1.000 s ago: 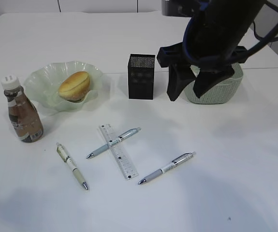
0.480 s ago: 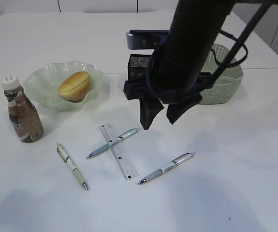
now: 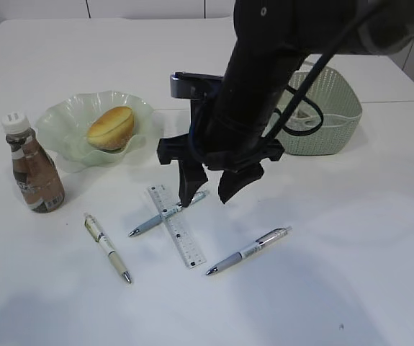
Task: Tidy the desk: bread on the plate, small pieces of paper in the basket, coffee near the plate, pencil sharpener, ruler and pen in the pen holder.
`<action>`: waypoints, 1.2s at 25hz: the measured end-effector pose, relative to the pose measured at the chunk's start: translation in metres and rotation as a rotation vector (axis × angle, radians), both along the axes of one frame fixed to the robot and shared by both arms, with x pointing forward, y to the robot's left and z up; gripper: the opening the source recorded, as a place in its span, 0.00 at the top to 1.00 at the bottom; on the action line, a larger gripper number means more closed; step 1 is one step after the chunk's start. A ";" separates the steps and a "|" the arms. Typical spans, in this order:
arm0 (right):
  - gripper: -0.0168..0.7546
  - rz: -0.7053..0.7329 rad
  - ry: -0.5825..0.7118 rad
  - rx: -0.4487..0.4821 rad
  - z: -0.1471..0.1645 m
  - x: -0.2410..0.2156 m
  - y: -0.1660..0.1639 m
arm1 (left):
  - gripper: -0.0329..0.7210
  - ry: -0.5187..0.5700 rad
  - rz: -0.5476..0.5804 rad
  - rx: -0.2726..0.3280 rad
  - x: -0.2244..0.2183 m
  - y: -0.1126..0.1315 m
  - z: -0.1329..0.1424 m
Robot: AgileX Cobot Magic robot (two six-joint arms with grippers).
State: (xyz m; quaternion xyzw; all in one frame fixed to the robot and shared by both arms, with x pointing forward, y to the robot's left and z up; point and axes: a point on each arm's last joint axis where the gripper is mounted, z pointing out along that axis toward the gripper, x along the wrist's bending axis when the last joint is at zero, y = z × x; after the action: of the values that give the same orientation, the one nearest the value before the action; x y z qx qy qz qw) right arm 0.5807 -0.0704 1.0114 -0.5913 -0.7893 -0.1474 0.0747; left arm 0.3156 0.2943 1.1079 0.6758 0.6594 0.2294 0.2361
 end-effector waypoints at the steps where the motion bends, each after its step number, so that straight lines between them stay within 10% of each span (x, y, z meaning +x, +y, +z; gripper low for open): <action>1: 0.37 0.000 0.004 -0.003 -0.002 0.000 0.000 | 0.19 0.002 0.000 0.001 0.000 0.000 0.000; 7: 0.24 -0.015 -0.030 0.008 -0.011 0.008 0.003 | 0.19 0.005 0.001 0.001 0.000 0.000 0.000; 30: 0.23 0.046 -0.042 0.007 -0.055 0.032 0.018 | 0.19 0.043 0.008 0.009 -0.003 0.001 -0.002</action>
State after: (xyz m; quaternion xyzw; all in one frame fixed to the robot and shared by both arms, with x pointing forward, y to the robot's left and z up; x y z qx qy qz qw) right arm 0.6125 -0.0521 0.9562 -0.5694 -0.8037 -0.1609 0.0635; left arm 0.3125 0.2954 1.1055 0.6788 0.6662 0.2187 0.2181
